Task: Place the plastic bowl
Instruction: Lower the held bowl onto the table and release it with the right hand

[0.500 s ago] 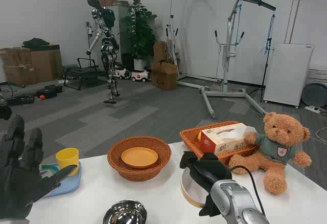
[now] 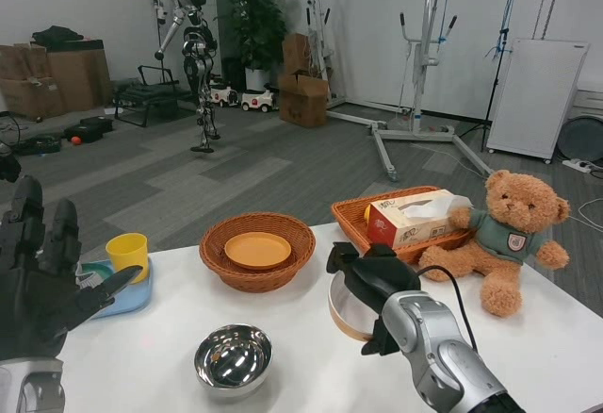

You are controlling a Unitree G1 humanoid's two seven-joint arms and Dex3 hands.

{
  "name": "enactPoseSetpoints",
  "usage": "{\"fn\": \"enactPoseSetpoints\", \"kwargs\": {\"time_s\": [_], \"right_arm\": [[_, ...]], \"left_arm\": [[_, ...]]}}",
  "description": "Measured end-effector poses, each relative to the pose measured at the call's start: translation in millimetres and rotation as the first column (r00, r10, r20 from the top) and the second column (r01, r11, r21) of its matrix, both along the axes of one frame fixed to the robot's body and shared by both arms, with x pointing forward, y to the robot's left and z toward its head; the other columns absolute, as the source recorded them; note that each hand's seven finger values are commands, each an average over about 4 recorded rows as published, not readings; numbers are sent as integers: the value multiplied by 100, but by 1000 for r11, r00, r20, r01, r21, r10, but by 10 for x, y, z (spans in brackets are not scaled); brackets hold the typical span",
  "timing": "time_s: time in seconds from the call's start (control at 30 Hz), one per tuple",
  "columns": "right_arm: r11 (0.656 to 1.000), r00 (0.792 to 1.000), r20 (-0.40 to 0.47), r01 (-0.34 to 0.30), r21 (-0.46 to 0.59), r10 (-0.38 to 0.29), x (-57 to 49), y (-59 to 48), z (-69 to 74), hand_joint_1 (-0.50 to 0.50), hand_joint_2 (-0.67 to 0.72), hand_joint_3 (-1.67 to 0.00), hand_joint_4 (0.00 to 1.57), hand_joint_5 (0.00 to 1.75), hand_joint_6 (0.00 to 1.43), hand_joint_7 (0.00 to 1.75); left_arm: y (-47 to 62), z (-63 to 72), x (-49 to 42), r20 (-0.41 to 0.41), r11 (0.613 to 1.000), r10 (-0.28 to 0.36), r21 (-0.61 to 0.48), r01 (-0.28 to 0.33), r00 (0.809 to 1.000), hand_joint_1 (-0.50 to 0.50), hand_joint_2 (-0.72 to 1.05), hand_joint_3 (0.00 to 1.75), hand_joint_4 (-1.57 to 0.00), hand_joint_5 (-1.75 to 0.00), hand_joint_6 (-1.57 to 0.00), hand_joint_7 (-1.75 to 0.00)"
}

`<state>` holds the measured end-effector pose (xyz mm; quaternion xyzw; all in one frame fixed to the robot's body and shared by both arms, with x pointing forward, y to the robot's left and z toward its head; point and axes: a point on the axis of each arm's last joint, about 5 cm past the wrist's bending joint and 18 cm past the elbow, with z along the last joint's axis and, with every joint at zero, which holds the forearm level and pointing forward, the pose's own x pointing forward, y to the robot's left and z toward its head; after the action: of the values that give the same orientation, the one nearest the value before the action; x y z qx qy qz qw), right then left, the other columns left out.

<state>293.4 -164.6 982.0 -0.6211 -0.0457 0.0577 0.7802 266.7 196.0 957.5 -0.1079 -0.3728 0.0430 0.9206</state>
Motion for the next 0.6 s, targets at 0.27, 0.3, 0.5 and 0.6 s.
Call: {"fn": "enactPoseSetpoints", "kwargs": {"time_s": [0.27, 0.3, 0.5, 0.6], "right_arm": [[1000, 1000, 4, 0, 0, 0, -4, 7, 10, -21, -41, -139, 157, 87, 133, 133], [1000, 1000, 3, 1, 0, -1, -4, 7, 10, -21, -41, -139, 157, 87, 133, 131], [999, 999, -37, 32, -25, -33, 67, -29, -43, -21, -41, -143, 157, 90, 132, 131], [995, 991, -98, 84, -53, -89, 149, -114, -143, -21, -41, -143, 157, 104, 128, 138]], "left_arm": [[0, 0, 0, 0, 1000, 0, -1, 0, 1000, -48, 52, 0, 0, 0, 0, 0], [0, 0, 0, 0, 1000, 0, -1, 0, 1000, -48, 52, 0, 0, 0, 0, 0], [-16, -3, 2, -2, 1000, -9, 1, 9, 1000, -48, 52, 0, 0, 0, 0, 0], [-29, -5, 4, -3, 1000, -16, 1, 16, 1000, -48, 52, 0, 0, 0, 0, 0]]}}
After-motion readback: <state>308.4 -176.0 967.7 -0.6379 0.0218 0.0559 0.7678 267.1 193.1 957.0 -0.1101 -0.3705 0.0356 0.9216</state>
